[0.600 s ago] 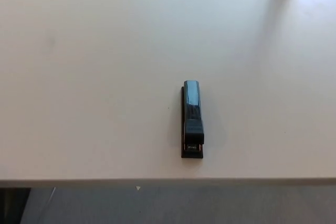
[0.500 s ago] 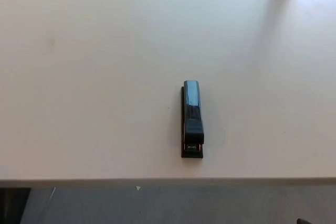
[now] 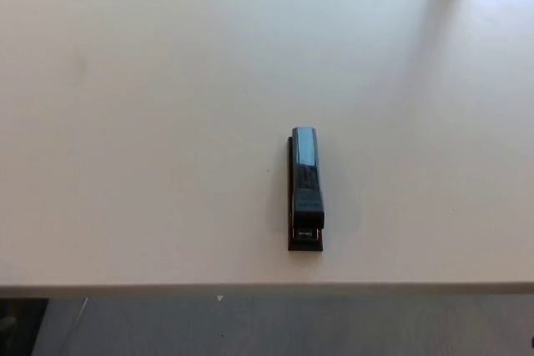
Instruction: The robot uses its right hand to press on the stapler that is in the middle of the desk
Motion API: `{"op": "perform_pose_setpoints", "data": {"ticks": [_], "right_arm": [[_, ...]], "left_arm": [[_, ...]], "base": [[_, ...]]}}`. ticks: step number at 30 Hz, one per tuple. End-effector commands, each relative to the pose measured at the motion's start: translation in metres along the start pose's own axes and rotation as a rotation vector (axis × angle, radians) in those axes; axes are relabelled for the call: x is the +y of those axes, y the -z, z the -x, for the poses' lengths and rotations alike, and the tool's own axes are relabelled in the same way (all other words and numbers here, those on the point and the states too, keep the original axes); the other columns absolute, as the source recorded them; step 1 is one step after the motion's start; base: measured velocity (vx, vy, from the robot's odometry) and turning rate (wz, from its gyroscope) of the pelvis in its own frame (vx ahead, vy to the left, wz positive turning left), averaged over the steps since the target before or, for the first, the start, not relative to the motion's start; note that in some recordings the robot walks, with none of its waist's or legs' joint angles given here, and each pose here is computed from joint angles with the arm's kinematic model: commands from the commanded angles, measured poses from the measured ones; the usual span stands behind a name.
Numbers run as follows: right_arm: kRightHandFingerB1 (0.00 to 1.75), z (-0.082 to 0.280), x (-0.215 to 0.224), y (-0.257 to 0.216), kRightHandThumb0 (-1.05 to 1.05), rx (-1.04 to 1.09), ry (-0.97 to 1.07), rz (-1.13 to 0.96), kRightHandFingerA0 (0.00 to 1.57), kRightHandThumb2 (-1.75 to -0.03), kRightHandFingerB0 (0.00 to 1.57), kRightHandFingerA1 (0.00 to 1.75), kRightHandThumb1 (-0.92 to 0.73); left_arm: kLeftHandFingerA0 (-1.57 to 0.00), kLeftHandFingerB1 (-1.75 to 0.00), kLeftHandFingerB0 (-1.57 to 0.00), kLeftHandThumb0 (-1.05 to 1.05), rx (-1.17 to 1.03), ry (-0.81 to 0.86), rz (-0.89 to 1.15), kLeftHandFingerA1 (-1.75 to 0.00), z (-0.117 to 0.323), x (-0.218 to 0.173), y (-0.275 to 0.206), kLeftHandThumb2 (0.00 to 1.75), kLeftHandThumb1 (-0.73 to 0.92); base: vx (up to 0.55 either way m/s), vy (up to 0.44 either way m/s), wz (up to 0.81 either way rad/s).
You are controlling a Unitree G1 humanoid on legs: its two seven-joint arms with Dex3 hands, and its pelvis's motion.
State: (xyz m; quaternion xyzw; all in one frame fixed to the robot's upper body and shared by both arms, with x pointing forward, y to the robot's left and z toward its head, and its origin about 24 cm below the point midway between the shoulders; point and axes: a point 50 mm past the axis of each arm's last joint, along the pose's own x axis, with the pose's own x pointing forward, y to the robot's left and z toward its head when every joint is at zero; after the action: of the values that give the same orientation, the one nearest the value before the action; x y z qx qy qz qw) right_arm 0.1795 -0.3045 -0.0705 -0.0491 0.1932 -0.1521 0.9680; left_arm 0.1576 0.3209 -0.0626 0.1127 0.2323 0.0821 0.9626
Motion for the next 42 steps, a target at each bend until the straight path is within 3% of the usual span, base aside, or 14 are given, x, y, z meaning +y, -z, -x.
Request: {"op": "perform_pose_setpoints", "data": {"ticks": [1, 3, 10, 11, 17, 18, 21, 23, 24, 28, 32, 38, 40, 42], "right_arm": [[0.15, -0.005, -0.028, 0.001, -0.69, 0.078, 0.096, -0.181, 0.2, -0.67, 0.0, 0.33, -0.92], [0.11, -0.006, -0.036, 0.001, -0.66, 0.093, 0.114, -0.202, 0.19, -0.68, 0.0, 0.33, -0.92], [0.11, -0.006, -0.061, 0.002, -0.61, 0.173, 0.239, -0.24, 0.19, -0.72, 0.0, 0.34, -0.92], [0.07, -0.004, -0.074, 0.005, -0.55, 0.244, 0.317, -0.28, 0.21, -0.77, 0.0, 0.37, -0.92], [0.21, 0.008, -0.098, 0.015, -0.65, 0.349, 0.484, -0.475, 0.19, -1.03, 0.0, 0.48, -0.8], [0.14, 0.008, -0.101, 0.014, -0.57, 0.337, 0.53, -0.54, 0.23, -0.68, 0.0, 0.37, -0.92], [0.18, 0.016, -0.113, 0.017, -0.57, 0.333, 0.649, -0.66, 0.18, -0.69, 0.0, 0.36, -0.92], [0.27, 0.02, -0.122, 0.016, -0.61, 0.305, 0.76, -0.74, 0.14, -0.99, 0.0, 0.48, -0.73], [0.14, 0.024, -0.128, 0.016, -0.54, 0.294, 0.809, -0.788, 0.15, -0.72, 0.05, 0.35, -0.92], [0.0, 0.033, -0.142, 0.014, -0.62, 0.239, 0.881, -0.795, 0.08, -0.94, 0.0, 0.33, -0.8], [0.0, 0.039, -0.169, -0.011, -0.6, 0.099, 1.014, -0.662, 0.31, -0.7, 0.0, 0.36, -0.92], [0.04, 0.049, -0.204, -0.07, -0.8, -0.219, 1.187, -0.56, 0.23, -1.04, 0.0, 0.46, -0.82], [0.13, 0.053, -0.208, -0.087, -0.65, -0.331, 1.199, -0.536, 0.29, -0.67, 0.0, 0.32, -0.92], [0.18, 0.056, -0.21, -0.113, -0.67, -0.498, 1.191, -0.503, 0.25, -1.03, 0.0, 0.48, -0.75]], "left_arm": [[-0.12, -0.4, -0.1, -0.64, -0.079, -0.003, 0.006, -0.45, -0.002, 0.008, -0.01, 0.72, 0.92], [-0.05, -0.47, -0.04, -0.72, -0.084, -0.004, 0.007, -0.51, -0.003, 0.008, -0.011, 1.08, 0.67], [-0.12, -0.39, -0.1, -0.68, -0.096, -0.014, 0.019, -0.45, -0.006, 0.011, -0.014, 0.69, 0.92], [-0.07, -0.48, -0.03, -0.7, -0.096, -0.016, 0.037, -0.51, -0.007, 0.011, -0.015, 1.06, 0.65], [-0.03, -0.47, -0.05, -0.73, -0.108, -0.014, 0.021, -0.5, -0.008, 0.011, -0.017, 1.09, 0.67], [-0.04, -0.47, -0.05, -0.75, -0.112, -0.019, 0.018, -0.5, -0.01, 0.012, -0.019, 1.09, 0.67], [-0.06, -0.49, -0.05, -0.72, -0.107, -0.02, 0.005, -0.51, -0.011, 0.011, -0.02, 1.07, 0.66], [-0.12, -0.39, -0.11, -0.69, -0.103, -0.021, -0.006, -0.44, -0.011, 0.011, -0.019, 0.68, 0.92], [-0.06, -0.48, -0.04, -0.72, -0.101, -0.019, -0.002, -0.51, -0.011, 0.01, -0.019, 1.09, 0.67], [-0.07, -0.46, -0.03, -0.82, -0.102, -0.016, -0.008, -0.5, -0.011, 0.01, -0.019, 1.06, 0.7], [-0.06, -0.47, -0.03, -0.71, -0.112, -0.006, -0.004, -0.51, -0.012, 0.011, -0.022, 1.09, 0.67], [-0.06, -0.48, -0.04, -0.74, -0.112, -0.004, -0.007, -0.51, -0.014, 0.013, -0.024, 1.08, 0.67], [-0.03, -0.46, -0.05, -0.76, -0.11, 0.001, -0.004, -0.5, -0.015, 0.014, -0.024, 1.08, 0.68], [-0.07, -0.47, -0.04, -0.78, -0.108, -0.001, -0.007, -0.51, -0.015, 0.013, -0.024, 1.06, 0.67]], "base": [[0.0, 0.0, 0.0], [0.0, 0.0, 0.0], [0.0, 0.0, 0.0], [0.0, 0.0, 0.0], [0.0, 0.0, 0.0], [0.0, 0.0, 0.0], [0.0, 0.0, 0.0], [0.0, 0.0, 0.0], [0.0, 0.0, 0.0], [0.0, 0.0, 0.0], [0.0, 0.0, 0.0], [0.0, 0.0, 0.0], [0.0, 0.0, 0.0], [0.0, 0.0, 0.0]]}}
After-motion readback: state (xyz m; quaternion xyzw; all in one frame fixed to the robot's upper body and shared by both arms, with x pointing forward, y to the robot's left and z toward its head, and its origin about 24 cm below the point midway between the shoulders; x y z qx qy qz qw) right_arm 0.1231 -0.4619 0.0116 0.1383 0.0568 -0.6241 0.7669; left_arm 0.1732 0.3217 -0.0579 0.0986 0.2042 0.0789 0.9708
